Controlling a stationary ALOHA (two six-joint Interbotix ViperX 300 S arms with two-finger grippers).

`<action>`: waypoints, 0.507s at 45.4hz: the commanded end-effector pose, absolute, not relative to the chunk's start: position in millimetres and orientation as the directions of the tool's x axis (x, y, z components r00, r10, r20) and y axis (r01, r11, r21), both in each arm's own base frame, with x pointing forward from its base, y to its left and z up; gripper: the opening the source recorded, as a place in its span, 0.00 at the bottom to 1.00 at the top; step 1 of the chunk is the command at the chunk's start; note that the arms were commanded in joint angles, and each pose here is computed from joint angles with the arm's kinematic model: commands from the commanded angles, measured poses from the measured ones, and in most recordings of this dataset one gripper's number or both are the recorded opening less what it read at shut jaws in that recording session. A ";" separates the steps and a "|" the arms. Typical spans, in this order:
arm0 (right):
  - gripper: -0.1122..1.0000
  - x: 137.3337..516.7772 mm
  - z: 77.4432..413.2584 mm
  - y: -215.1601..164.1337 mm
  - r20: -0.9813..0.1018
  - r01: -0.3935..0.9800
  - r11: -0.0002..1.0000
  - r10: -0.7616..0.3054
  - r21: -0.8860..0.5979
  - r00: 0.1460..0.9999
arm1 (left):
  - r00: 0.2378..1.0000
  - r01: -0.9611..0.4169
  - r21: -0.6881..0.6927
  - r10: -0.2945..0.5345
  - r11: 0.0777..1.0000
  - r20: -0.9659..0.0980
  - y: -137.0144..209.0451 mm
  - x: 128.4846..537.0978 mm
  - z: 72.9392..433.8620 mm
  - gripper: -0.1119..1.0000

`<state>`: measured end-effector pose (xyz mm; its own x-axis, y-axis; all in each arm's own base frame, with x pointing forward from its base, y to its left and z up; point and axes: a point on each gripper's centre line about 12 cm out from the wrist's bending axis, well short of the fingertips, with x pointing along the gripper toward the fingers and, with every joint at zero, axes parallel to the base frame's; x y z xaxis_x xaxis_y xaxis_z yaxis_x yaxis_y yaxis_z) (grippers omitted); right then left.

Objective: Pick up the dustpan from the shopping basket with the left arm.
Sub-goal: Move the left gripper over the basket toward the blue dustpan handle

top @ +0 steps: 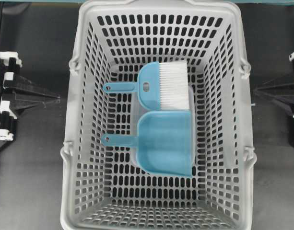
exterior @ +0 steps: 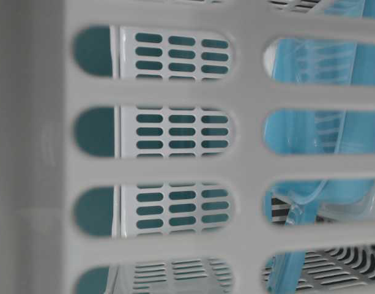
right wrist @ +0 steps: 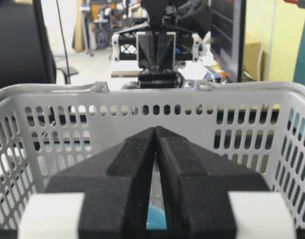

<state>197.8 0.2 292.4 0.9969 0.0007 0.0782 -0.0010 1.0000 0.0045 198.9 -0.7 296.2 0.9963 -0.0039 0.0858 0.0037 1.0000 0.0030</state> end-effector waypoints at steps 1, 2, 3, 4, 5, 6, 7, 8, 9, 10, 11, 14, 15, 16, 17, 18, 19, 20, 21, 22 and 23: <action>0.10 198.7 296.9 1.4 0.095 -0.007 1.000 0.006 0.011 0.995 | 0.994 0.008 0.030 -0.012 1.000 0.112 -1.5 202.0 323.6 0.15; 0.10 198.4 296.7 1.7 0.096 -0.009 1.000 0.008 0.011 0.995 | 0.995 0.007 0.029 -0.010 1.000 0.102 -1.4 202.6 327.1 0.15; 0.14 197.8 297.5 1.7 0.101 -0.009 1.000 0.008 0.009 0.995 | 0.996 0.005 0.032 -0.007 0.999 0.086 -0.9 203.5 332.0 0.13; 0.15 196.8 298.7 1.6 0.107 -0.009 1.000 0.008 0.009 0.994 | 0.997 0.004 0.032 -0.006 0.999 0.075 -0.7 204.2 335.6 0.10; 0.12 196.5 299.0 1.6 0.109 -0.009 1.000 0.008 0.009 0.994 | 0.998 0.004 0.034 -0.006 0.999 0.063 -0.9 204.7 339.7 0.10; 0.09 196.0 299.8 1.6 0.113 -0.009 1.000 0.008 0.009 0.994 | 0.999 0.003 0.034 -0.005 0.999 0.051 -0.7 205.6 344.0 0.10; 0.08 195.2 300.5 1.6 0.116 -0.009 1.000 0.008 0.009 0.993 | 0.999 0.003 0.034 -0.004 0.999 0.037 -0.6 206.1 347.7 0.10; 0.08 194.9 300.8 1.6 0.118 -0.009 1.000 0.008 0.009 0.993 | 1.000 0.002 0.035 -0.002 0.999 0.025 -0.4 206.5 351.7 0.10; 0.09 194.4 301.6 1.9 0.122 -0.010 1.000 0.009 0.009 0.992 | 1.000 0.001 0.034 -0.001 0.999 0.012 -0.3 206.8 355.6 0.10; 0.09 193.8 302.0 1.6 0.124 -0.009 1.000 0.008 0.009 0.992 | 1.000 0.000 0.035 0.000 0.999 0.003 -0.1 207.0 360.8 0.10; 0.09 193.6 302.3 1.6 0.125 -0.009 1.000 0.008 0.009 0.992 | 1.000 -0.001 0.035 0.001 0.999 -0.009 0.0 207.8 364.9 0.10; 0.09 192.3 303.9 1.6 0.130 -0.009 1.000 0.008 0.011 0.991 | 0.999 -0.001 0.034 0.002 0.999 -0.054 -0.2 212.4 379.3 0.10; 0.09 192.1 304.2 1.9 0.132 -0.011 1.000 0.009 0.011 0.991 | 0.998 0.000 0.035 0.002 0.999 -0.066 -0.4 213.7 383.1 0.10; 0.09 191.6 304.4 1.9 0.132 -0.011 1.000 0.009 0.011 0.991 | 0.997 0.000 0.035 0.003 0.999 -0.078 -0.2 215.6 387.4 0.10; 0.09 191.3 304.5 1.9 0.132 -0.011 1.000 0.009 0.011 0.991 | 0.995 0.001 0.035 0.003 0.999 -0.096 -0.5 218.7 390.1 0.10; 0.09 191.1 304.3 2.2 0.128 -0.012 1.000 0.011 0.011 0.992 | 0.994 0.002 0.033 0.002 0.999 -0.113 -0.8 221.1 392.8 0.10; 0.09 190.9 304.2 2.2 0.127 -0.012 1.000 0.011 0.011 0.992 | 0.991 0.001 0.035 0.003 0.999 -0.131 -0.6 223.9 395.1 0.10; 0.09 191.0 303.7 2.2 0.122 -0.012 1.000 0.011 0.011 0.992 | 0.989 0.001 0.035 0.004 0.999 -0.149 -0.5 227.0 397.7 0.10; 0.09 190.8 303.2 2.2 0.118 -0.012 1.000 0.011 0.012 0.993 | 0.983 0.001 0.033 0.005 0.999 -0.181 -0.4 232.4 400.5 0.10; 0.09 191.2 302.8 2.2 0.112 -0.012 1.000 0.011 0.012 0.994 | 0.979 0.000 0.035 0.007 0.999 -0.205 -0.3 236.3 401.9 0.10; 0.09 191.2 302.3 2.2 0.107 -0.012 1.000 0.011 0.012 0.994 | 0.974 0.000 0.035 0.008 0.999 -0.225 -0.2 240.2 404.1 0.10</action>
<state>189.9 1.9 299.4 0.9939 0.0098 0.1102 -0.0107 0.9999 0.0076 225.6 0.3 385.3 0.9861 0.0069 -0.1662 -0.0021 0.9996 0.0290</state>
